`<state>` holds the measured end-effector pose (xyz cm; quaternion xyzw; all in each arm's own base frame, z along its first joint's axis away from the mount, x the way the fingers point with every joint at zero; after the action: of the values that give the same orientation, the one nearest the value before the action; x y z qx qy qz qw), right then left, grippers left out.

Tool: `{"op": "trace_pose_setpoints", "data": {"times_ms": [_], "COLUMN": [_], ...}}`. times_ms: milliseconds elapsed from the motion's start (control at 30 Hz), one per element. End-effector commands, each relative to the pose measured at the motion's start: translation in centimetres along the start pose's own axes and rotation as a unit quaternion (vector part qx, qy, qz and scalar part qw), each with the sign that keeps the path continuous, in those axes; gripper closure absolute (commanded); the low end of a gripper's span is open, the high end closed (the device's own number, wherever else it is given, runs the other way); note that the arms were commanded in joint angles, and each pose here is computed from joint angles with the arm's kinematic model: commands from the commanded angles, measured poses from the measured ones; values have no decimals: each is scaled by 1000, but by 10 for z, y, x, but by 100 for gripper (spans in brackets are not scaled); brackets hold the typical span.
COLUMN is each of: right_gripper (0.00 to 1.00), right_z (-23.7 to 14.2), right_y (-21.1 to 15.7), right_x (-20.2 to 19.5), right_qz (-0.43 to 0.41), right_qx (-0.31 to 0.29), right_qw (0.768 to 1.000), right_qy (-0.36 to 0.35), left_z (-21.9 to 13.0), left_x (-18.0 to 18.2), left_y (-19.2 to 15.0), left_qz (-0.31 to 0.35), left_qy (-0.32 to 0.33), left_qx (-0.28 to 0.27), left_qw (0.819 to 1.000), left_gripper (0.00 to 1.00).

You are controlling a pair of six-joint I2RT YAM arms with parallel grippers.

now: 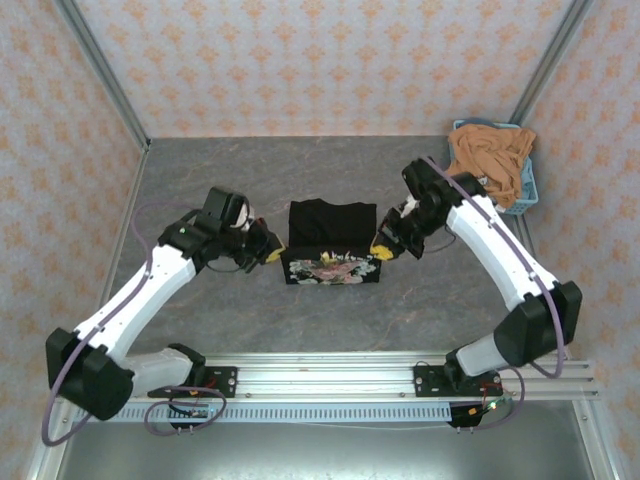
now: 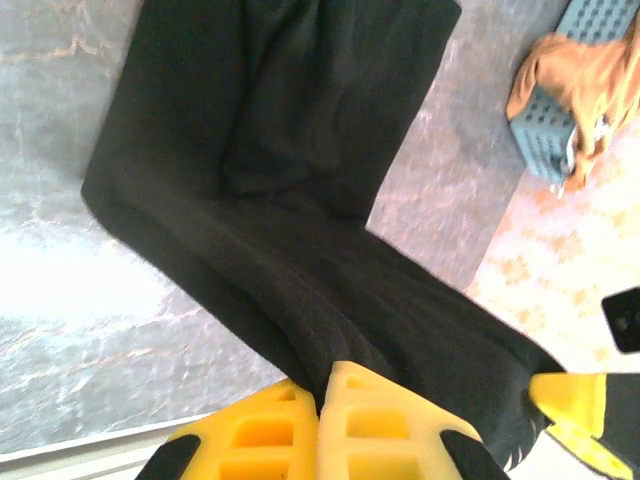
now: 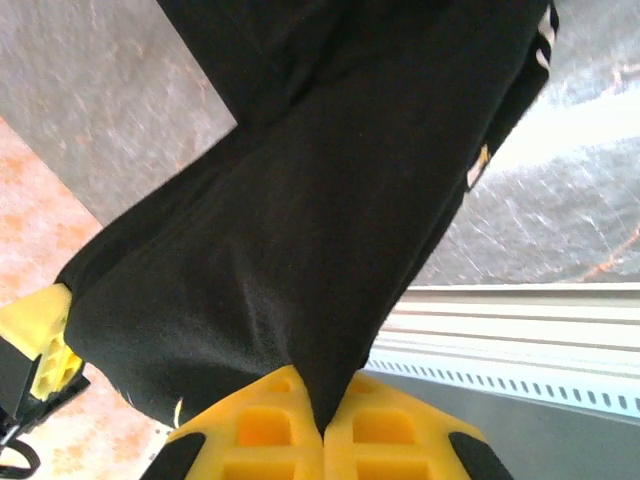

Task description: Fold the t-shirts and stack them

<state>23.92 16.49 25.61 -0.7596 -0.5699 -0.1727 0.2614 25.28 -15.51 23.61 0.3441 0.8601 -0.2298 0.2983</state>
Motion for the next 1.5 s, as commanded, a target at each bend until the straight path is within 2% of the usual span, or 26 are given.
{"op": "trace_pose_setpoints", "data": {"times_ms": [0,200,367,433,500,567,633,700,733,800,900,1000,1067,1167,1300,1467], "right_gripper": [100,100,100,92,90,98,100,100,93,72,55,43,39,37,34,33], "right_z": [-4,16,45,53,63,71,77,81,82,80,67,42,25,5,-9,4], "right_y": [23,105,191,230,257,276,289,296,298,303,304,299,292,271,230,171], "right_x": [8,9,-4,-4,-9,-16,-27,-33,-35,-37,-38,-30,-24,-23,-24,-26], "right_qz": [63,121,149,140,145,157,173,186,191,189,169,129,107,90,72,45], "right_qx": [-9,-49,-83,-102,-108,-107,-111,-116,-118,-126,-143,-177,-196,-207,-232,-234], "right_qw": [998,991,985,985,984,982,978,975,974,974,975,975,974,973,969,971], "right_qy": [5,19,4,3,-9,-21,-31,-27,-23,-17,-25,-33,-39,-57,-38,2], "left_z": [2,36,92,120,141,150,154,161,165,169,156,125,101,86,100,133], "left_x": [-37,-66,-75,-74,-85,-107,-131,-135,-134,-125,-120,-111,-109,-94,-68,-43], "left_y": [20,80,150,180,203,219,228,234,237,241,238,222,202,156,93,50], "left_qz": [-9,-43,-75,-75,-73,-59,-40,-44,-43,-43,-40,-47,-53,-65,-108,-183], "left_qy": [-29,26,57,74,44,-2,-36,-23,-9,19,29,41,22,6,-10,-33], "left_qx": [-24,-71,-94,-94,-88,-95,-95,-86,-82,-85,-108,-148,-176,-168,-122,-102], "left_qw": [999,996,991,990,992,994,994,995,996,995,993,987,983,984,987,977], "left_gripper": [100,100,100,100,97,93,92,91,87,65,47,43,38,35,34,31]}}
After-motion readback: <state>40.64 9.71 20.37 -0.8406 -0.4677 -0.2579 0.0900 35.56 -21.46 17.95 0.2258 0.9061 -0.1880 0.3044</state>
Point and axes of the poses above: each hand's point on the last joint's axis, 136 mm out from that joint toward the fingers, its own z axis out along the fingers, its own x axis along the line the jaws close on, y = z × x, the point moved 5 cm from there along -z, back along the fingers, and after that the axes turned 11 degrees about -z, right-handed, at the moved point
